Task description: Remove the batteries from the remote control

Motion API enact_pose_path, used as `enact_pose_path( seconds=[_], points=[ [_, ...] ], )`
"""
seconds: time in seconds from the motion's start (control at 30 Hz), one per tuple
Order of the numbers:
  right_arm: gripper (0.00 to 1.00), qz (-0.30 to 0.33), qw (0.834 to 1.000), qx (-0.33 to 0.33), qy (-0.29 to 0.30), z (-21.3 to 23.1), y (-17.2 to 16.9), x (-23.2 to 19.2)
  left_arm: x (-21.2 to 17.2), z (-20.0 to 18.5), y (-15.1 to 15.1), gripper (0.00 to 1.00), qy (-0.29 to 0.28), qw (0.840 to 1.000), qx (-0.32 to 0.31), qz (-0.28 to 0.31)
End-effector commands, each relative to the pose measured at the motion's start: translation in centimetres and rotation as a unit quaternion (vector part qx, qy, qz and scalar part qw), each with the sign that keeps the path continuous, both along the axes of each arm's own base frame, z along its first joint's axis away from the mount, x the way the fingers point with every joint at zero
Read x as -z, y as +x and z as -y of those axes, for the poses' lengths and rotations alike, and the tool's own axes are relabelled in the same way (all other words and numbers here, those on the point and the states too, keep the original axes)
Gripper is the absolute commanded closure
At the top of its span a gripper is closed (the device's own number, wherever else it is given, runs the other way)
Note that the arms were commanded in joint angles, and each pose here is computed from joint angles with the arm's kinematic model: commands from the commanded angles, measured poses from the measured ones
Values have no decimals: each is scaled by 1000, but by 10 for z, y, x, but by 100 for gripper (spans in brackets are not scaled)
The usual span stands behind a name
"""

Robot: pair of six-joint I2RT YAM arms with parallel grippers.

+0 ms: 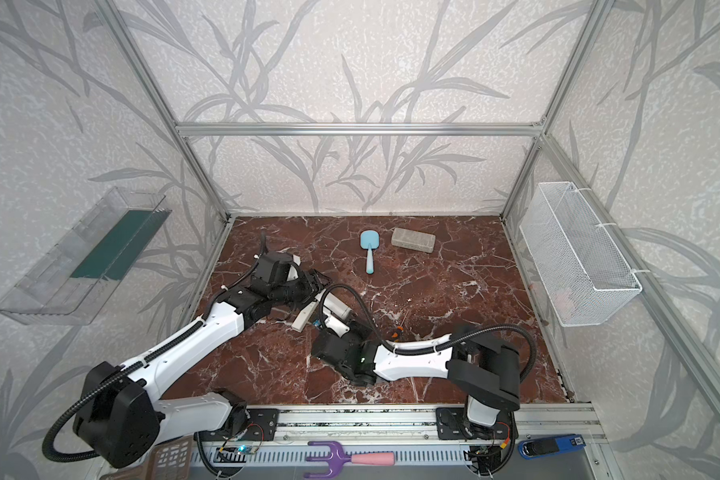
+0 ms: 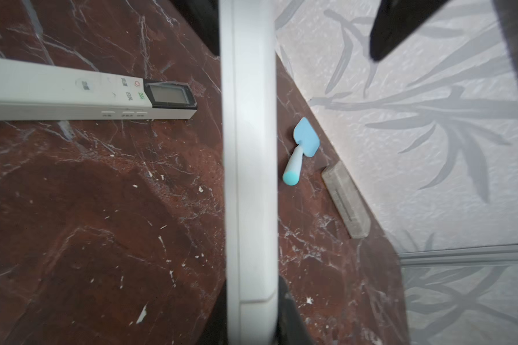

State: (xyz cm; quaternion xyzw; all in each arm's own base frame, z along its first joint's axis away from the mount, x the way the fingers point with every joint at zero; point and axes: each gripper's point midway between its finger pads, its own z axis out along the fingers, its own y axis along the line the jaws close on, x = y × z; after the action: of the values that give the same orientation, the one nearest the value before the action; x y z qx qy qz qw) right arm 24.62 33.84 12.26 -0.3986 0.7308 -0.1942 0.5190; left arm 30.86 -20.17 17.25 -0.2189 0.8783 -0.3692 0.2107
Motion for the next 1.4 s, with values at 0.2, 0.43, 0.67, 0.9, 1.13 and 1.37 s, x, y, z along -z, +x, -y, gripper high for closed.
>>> enact_pose_path(
  seconds=[0.2,0.43,0.67,0.9,1.13,1.37],
  points=[
    [94,120,993,10,-15,-30,-10,-40,24,-10,-20,48,-52,993,-64,-79],
    [83,114,993,-16,-2,-35,-23,-46,13,-7,-15,87,-97,991,-67,-58],
    [25,55,995,-40,66,-36,-31,-61,-6,-21,-8,100,-107,990,-89,-1],
    [16,-105,977,-69,171,-31,-35,-56,-6,-49,3,100,-38,992,-99,65],
    [17,-177,924,-36,336,-1,-28,-83,-12,-37,16,100,-66,990,-46,115],
    [20,-293,797,34,527,36,-1,-91,-40,-14,25,100,-124,974,18,188]
  ],
)
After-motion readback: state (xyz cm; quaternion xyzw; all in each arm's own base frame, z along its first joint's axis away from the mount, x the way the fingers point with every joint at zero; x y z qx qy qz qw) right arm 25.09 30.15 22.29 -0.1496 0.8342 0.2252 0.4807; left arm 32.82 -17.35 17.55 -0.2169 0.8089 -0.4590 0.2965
